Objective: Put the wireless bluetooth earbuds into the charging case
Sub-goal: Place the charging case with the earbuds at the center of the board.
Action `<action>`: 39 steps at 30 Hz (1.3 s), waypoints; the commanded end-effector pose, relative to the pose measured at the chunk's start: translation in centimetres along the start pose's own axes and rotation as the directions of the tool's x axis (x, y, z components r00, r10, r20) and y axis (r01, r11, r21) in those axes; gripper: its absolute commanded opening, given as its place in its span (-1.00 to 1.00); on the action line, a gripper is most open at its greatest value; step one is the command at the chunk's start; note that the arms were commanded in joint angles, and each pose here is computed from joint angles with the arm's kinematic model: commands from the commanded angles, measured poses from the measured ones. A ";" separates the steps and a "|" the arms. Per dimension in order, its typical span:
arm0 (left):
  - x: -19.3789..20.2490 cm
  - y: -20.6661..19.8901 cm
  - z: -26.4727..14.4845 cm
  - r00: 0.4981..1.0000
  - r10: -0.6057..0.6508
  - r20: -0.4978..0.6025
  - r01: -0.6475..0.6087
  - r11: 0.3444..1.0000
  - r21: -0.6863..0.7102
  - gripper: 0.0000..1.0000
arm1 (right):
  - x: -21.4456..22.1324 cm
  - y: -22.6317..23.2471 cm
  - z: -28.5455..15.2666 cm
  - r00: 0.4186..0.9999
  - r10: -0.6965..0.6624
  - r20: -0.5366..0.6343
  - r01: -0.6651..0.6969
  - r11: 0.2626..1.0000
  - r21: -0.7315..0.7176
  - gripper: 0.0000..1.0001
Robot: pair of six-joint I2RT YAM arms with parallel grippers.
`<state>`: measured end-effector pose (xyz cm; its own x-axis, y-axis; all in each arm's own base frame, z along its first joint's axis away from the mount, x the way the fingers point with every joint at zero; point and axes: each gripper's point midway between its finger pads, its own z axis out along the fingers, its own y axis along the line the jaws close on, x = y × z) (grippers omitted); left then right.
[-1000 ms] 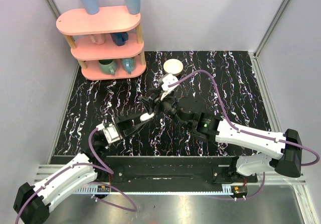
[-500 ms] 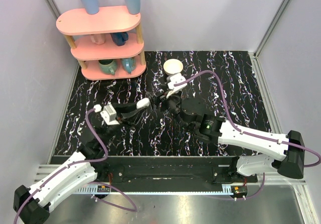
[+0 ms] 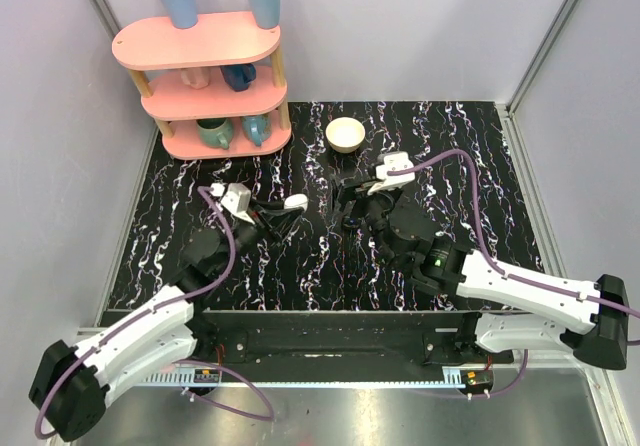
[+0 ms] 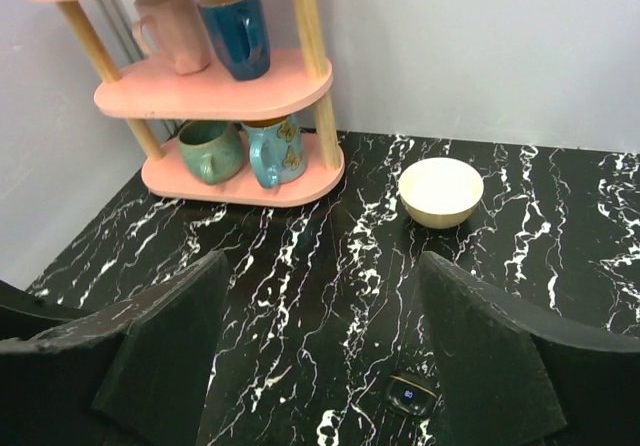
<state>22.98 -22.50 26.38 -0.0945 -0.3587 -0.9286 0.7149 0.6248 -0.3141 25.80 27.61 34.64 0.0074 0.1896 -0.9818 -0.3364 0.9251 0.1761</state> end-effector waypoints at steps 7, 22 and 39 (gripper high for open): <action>2.3 0.0 3.0 0.914 -0.390 -0.115 0.402 0.909 0.110 -1.00 | -1.8 -2.8 -0.7 0.999 0.015 0.044 -0.019 0.996 0.084 0.69; 10.4 2.0 4.8 0.751 -0.623 -0.219 0.638 0.770 -0.004 -1.00 | -1.0 -3.2 -1.3 0.998 0.057 0.027 -0.059 0.997 0.057 0.71; 17.4 5.3 4.2 0.684 -0.694 -0.225 0.653 0.720 -0.237 -0.85 | -0.6 -2.5 -1.6 0.995 0.093 0.021 -0.094 0.996 0.005 1.00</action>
<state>26.80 -28.21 8.52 -0.7551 -0.4770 -0.4499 0.2750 0.3925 -0.8777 24.87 24.59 32.95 -0.0267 0.2155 -0.9761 -0.3335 0.9186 0.2119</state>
